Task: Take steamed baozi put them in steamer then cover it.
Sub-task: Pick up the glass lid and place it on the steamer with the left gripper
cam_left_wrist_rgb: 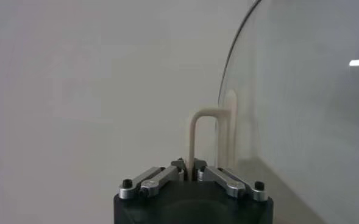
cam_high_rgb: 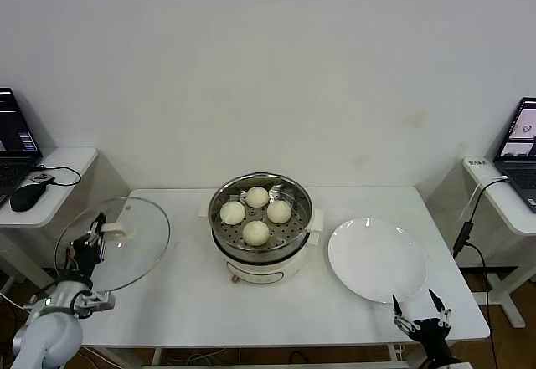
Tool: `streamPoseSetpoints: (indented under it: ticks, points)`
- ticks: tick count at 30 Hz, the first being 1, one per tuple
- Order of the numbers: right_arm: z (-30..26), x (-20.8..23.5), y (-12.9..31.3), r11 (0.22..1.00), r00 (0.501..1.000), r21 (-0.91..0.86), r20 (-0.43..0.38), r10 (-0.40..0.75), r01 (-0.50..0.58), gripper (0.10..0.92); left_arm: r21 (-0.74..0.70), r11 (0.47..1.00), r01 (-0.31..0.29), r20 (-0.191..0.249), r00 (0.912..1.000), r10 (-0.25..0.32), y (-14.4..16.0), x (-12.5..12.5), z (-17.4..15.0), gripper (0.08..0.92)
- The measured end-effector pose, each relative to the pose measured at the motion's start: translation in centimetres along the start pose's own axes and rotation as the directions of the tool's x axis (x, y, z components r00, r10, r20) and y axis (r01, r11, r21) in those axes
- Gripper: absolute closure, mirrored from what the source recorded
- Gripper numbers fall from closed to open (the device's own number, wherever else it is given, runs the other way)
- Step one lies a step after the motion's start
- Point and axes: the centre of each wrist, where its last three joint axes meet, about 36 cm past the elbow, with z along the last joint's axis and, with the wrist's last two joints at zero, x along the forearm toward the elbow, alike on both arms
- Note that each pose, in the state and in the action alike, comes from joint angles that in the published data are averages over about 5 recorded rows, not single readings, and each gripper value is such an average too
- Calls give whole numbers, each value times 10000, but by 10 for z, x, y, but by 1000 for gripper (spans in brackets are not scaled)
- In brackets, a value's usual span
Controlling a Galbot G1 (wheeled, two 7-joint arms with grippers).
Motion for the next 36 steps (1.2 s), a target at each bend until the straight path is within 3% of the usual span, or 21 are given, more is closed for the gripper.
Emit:
streamPoseSetpoints:
  ticks: [7,16,36]
  points:
    - [0,-5,11,9992,9999,388,140,-82,77,200,186,9997,158,524,9985,-167,44,-9,-39,855]
    - [1,-13,29,9956,9998,933,181,4,-21,200,648,9978,-148,1007,9949,83,64,-30,-101,855]
    - [10,-27,57,9846,9998,1738,70,163,-173,199,829,9943,-675,1286,9901,565,85,-77,-246,855]
